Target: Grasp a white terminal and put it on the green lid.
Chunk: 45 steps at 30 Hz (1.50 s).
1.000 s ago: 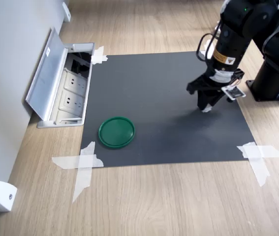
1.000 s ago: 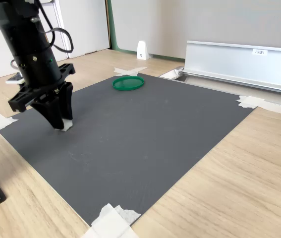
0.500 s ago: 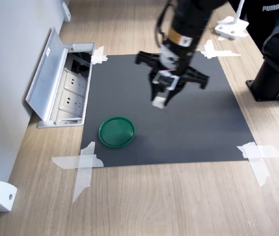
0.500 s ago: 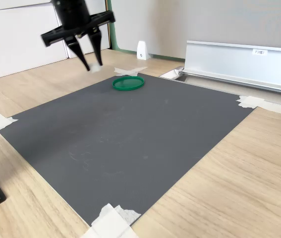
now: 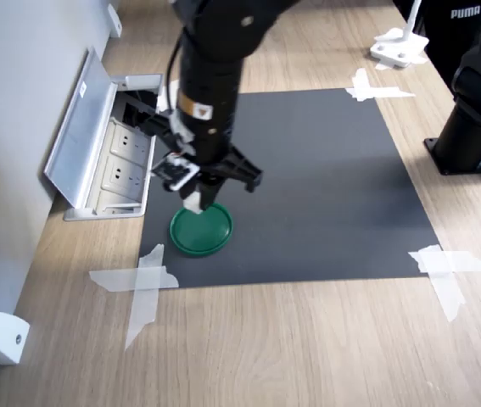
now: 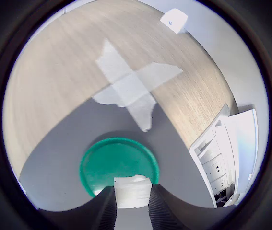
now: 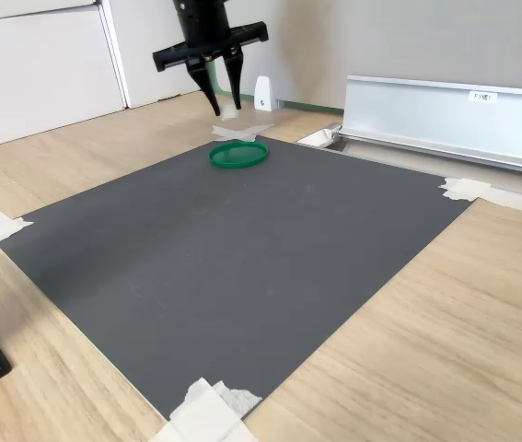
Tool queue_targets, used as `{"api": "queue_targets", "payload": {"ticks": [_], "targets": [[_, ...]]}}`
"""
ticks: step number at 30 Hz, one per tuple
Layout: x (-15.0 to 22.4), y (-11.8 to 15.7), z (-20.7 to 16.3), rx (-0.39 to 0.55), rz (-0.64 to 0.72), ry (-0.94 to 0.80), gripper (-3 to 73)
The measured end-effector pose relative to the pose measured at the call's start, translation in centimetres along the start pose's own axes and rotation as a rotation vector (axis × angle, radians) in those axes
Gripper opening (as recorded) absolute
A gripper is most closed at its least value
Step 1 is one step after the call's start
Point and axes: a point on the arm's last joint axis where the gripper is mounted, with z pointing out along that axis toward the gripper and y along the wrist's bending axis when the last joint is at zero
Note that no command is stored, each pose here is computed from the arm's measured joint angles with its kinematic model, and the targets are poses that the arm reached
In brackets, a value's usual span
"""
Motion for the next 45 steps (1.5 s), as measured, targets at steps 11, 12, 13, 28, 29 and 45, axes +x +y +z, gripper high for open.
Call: {"api": "queue_targets", "payload": {"ticks": [11,12,13,28,29,45], "targets": [[0.0,0.4,3.1,-0.06,-0.065,0.059,25.8],[0.0,0.4,3.1,-0.062,-0.069,0.058,25.8],[-0.1,0.4,3.1,-0.063,-0.073,0.057,25.8],[-0.2,0.4,2.9,-0.066,-0.087,0.046,52.4],[-0.1,0.4,2.7,-0.066,-0.084,0.04,52.8],[5.7,3.6,-12.1,0.175,0.172,-0.331,25.0]]}}
